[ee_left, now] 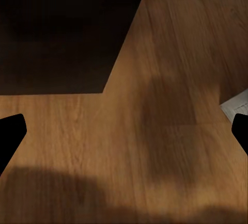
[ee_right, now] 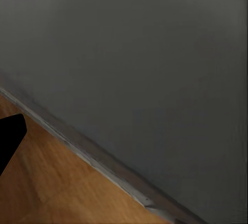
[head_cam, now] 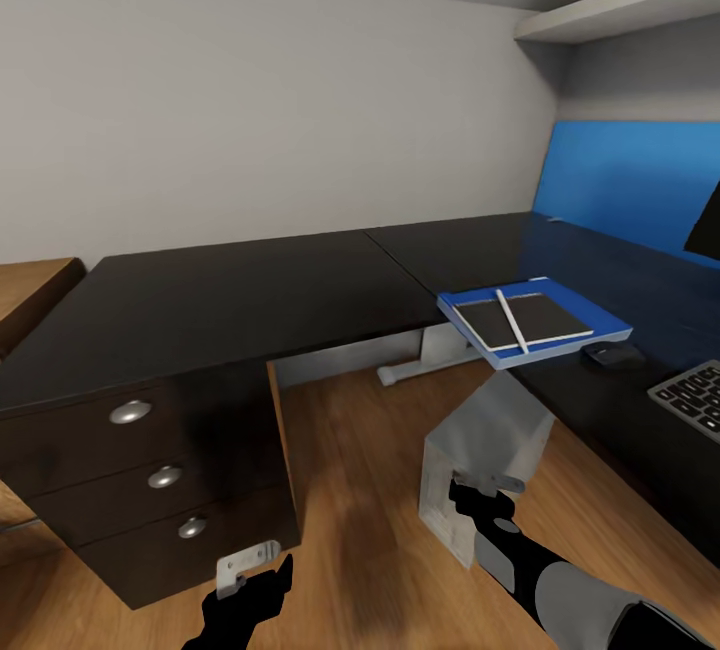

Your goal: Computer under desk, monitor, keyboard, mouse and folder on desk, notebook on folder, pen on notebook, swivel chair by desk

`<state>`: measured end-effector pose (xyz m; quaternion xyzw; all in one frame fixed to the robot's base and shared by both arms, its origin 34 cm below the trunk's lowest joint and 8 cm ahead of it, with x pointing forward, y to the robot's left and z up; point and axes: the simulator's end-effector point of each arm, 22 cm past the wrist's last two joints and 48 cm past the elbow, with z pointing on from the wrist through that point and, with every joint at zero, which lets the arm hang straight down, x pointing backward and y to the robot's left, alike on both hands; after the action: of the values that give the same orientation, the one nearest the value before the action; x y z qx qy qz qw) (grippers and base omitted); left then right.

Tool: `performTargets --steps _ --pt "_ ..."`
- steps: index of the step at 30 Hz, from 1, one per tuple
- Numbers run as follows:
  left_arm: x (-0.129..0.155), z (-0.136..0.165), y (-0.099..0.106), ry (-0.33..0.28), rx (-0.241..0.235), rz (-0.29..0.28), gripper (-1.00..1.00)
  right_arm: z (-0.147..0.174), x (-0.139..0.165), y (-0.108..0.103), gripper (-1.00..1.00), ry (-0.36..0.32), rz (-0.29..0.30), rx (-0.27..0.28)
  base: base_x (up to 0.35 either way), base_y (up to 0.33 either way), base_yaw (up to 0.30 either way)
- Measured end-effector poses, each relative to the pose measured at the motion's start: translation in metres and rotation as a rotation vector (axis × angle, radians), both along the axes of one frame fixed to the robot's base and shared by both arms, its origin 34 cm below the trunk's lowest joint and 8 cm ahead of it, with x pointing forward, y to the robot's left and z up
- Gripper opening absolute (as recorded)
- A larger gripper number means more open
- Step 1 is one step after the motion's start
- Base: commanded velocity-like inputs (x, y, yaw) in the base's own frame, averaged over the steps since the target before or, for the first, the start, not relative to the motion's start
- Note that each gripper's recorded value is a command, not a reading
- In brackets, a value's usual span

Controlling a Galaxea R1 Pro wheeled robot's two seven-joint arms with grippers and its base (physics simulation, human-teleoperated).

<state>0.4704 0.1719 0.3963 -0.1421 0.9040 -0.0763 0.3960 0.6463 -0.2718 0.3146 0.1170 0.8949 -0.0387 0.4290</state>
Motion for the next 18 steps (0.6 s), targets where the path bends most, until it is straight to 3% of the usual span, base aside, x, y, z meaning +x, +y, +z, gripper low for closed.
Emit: performTargets --steps 18 --pt "0.0001 -0.0001 0.0000 0.000 0.000 0.000 1.00 -0.0003 -0.0003 -0.0045 1.00 0.001 -0.007 0.000 0.004 0.000 0.000"
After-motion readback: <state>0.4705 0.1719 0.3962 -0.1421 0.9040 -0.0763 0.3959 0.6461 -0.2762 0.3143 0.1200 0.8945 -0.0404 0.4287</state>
